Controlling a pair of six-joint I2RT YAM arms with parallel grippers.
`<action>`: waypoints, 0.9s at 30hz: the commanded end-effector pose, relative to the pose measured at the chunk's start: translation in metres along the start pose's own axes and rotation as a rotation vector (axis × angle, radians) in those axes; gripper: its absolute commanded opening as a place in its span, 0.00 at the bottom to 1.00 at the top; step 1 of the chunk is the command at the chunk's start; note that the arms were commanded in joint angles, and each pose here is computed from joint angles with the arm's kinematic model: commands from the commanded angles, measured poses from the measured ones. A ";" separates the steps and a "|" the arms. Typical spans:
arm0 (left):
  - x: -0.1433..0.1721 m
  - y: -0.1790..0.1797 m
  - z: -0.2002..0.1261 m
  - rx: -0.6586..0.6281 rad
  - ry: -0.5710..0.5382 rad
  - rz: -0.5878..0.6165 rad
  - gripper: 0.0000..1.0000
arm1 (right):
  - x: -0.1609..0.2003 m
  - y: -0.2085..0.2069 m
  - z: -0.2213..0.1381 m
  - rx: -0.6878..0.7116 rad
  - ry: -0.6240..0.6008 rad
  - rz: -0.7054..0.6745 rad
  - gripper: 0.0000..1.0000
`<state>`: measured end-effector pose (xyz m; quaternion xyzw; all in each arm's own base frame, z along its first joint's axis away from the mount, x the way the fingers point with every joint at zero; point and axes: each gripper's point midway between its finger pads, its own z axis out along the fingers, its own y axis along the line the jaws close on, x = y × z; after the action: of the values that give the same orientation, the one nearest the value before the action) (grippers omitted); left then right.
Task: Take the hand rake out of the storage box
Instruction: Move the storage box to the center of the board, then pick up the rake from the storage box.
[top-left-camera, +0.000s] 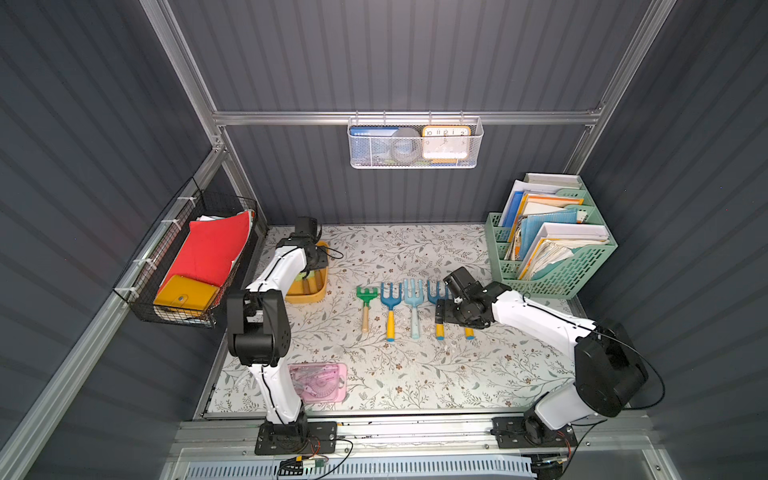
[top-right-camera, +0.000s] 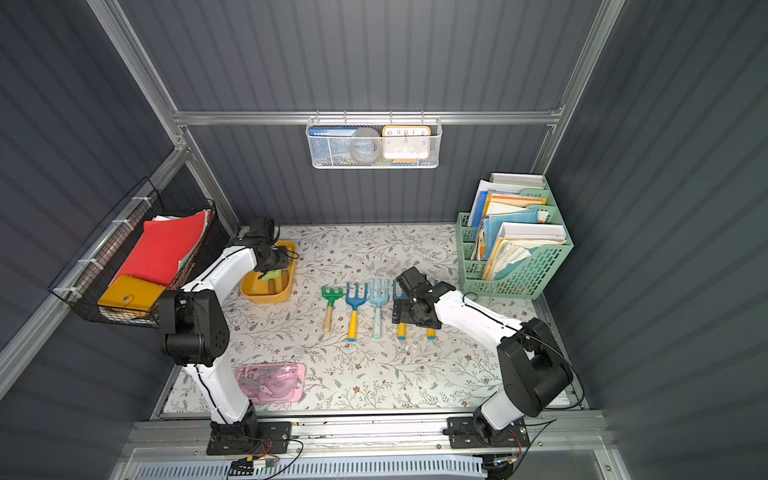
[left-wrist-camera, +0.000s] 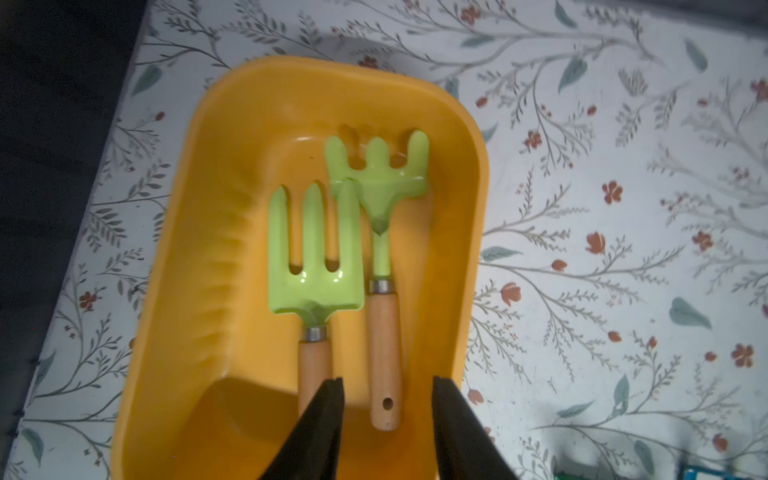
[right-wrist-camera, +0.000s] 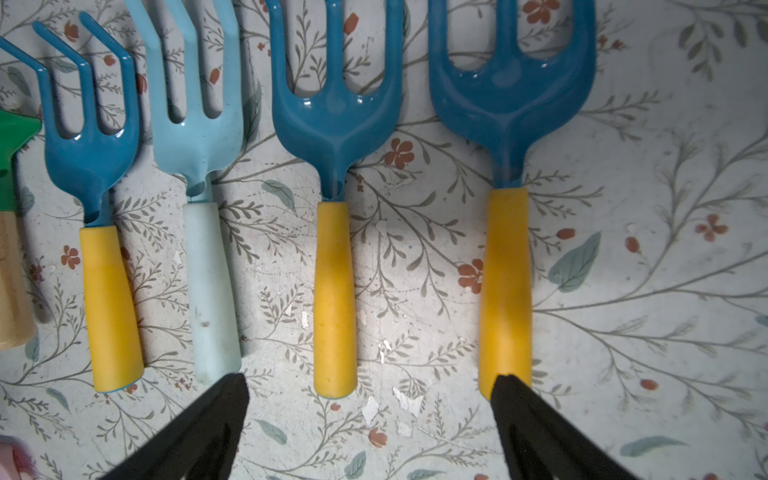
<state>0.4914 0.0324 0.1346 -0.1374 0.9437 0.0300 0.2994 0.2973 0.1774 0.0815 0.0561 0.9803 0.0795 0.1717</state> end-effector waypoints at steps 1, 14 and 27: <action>0.010 0.010 0.006 0.042 0.038 -0.089 0.38 | -0.004 0.004 -0.008 -0.009 -0.016 -0.008 0.96; 0.029 -0.001 0.049 0.136 0.109 -0.118 0.37 | -0.006 0.006 -0.005 -0.001 -0.006 -0.015 0.96; 0.058 -0.004 0.078 0.150 0.194 -0.049 0.39 | -0.009 0.010 -0.003 0.002 0.002 -0.022 0.96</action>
<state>0.4931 0.0302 0.0509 -0.1546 0.9590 -0.0572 0.2304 0.3066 0.1846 0.0873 0.0538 0.9796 0.0822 0.1753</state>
